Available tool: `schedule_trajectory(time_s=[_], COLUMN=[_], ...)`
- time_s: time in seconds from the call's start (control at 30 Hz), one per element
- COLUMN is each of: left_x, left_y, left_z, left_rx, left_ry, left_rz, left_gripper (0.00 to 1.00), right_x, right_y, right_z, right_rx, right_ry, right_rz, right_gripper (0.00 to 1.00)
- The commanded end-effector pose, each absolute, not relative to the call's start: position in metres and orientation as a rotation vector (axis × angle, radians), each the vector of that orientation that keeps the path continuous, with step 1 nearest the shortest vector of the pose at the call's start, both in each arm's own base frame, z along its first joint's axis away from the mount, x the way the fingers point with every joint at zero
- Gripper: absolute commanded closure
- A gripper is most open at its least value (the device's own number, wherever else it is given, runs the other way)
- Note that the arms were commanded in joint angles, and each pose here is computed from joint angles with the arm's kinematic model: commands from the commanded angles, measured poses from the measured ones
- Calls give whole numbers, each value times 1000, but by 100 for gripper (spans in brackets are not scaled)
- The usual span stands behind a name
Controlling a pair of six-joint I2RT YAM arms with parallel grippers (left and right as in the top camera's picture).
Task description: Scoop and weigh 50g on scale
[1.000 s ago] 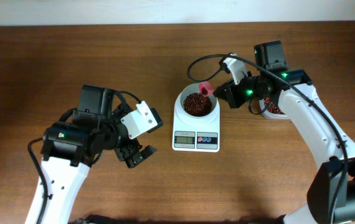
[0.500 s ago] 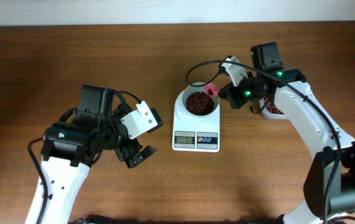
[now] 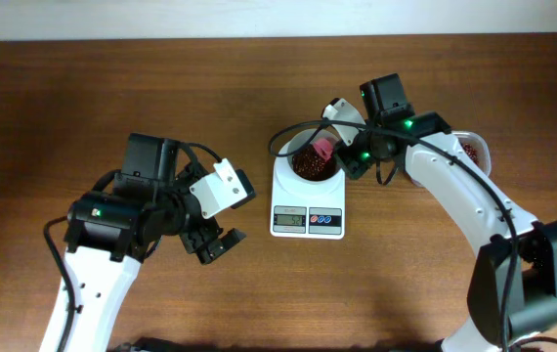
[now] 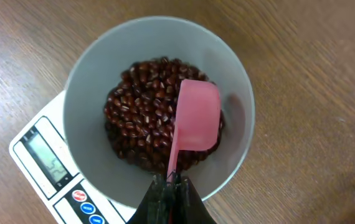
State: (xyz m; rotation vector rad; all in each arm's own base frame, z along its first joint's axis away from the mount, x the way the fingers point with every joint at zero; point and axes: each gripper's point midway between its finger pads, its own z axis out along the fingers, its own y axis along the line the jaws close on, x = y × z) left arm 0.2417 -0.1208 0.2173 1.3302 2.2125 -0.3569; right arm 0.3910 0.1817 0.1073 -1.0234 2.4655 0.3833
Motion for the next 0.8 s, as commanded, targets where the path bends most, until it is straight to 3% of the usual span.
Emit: schedule_trajectory(time_s=[0.0,0.27,0.5,0.77], left_x=[242,242,242,242], left_y=[-120,-120,-120,-120], left_z=[217,217,217,217], left_rx=[1317,1317,1317,1317], left_ry=[2220,2220,2220,2220], left_rz=[-364,-364,-364,-364], left_gripper=[1,1,1,1], right_x=[382,354,375,376], right_y=[189,222,187,178], right_z=[94,111,118,163], right_rx=[-1066,-999,-677,-552], right_ry=[2500,2494,2577,2369], right_rz=[434,842,930,1373], right_gripper=[96,96,96,96])
